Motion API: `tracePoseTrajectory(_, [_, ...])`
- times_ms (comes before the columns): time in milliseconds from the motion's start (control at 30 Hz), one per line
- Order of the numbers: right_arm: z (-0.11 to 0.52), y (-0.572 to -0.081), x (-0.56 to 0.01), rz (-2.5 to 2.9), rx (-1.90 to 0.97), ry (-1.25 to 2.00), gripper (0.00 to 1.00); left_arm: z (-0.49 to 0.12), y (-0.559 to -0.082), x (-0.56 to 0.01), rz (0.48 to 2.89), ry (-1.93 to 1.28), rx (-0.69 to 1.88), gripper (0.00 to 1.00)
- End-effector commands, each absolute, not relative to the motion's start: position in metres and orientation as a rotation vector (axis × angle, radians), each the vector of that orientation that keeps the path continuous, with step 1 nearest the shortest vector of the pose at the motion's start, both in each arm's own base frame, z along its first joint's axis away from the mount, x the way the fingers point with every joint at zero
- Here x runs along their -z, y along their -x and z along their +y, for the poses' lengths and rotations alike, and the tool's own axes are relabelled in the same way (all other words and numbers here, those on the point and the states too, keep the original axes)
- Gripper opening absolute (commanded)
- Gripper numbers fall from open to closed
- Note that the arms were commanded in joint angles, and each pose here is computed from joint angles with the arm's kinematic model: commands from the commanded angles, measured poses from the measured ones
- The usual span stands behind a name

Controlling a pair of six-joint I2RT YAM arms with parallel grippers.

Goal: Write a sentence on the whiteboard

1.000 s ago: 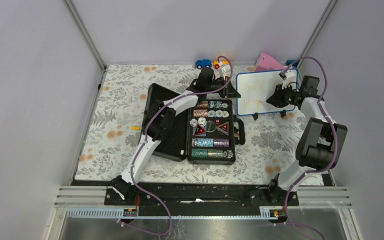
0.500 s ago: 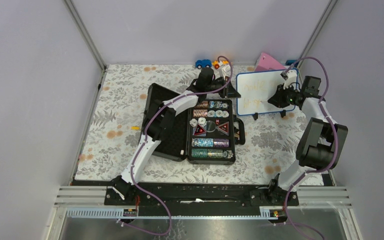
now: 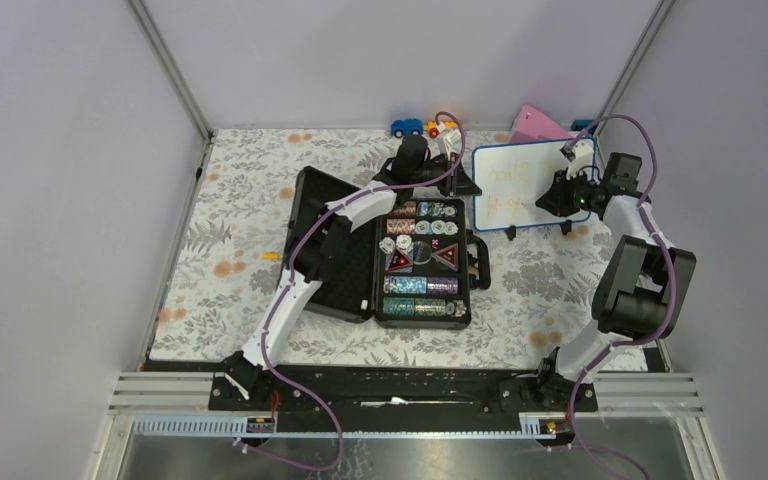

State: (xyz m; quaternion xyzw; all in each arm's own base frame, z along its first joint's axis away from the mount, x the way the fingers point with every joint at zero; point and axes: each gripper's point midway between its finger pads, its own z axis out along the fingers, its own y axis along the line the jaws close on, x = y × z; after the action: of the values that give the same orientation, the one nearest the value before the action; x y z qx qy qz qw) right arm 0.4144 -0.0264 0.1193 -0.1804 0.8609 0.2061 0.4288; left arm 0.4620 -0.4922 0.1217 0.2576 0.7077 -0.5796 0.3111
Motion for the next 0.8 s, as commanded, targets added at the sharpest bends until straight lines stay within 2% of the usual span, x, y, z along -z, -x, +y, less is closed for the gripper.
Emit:
tracePoseTrajectory(0, [-0.033,-0.411,-0.12,2.14,-0.456,0.478,0.0,-0.482,-0.469,-0.158,1.819,-0.679,1.52,0.0])
tracePoseTrajectory(567, [-0.028,-0.396,-0.112,2.155,-0.462,0.497,0.0,-0.481,-0.469,-0.156,1.823,-0.677,1.519,0.0])
tracePoseTrajectory(767, [-0.023,-0.393,-0.131,2.121,-0.478,0.52,0.0,-0.481,-0.469,-0.157,1.823,-0.68,1.518,0.0])
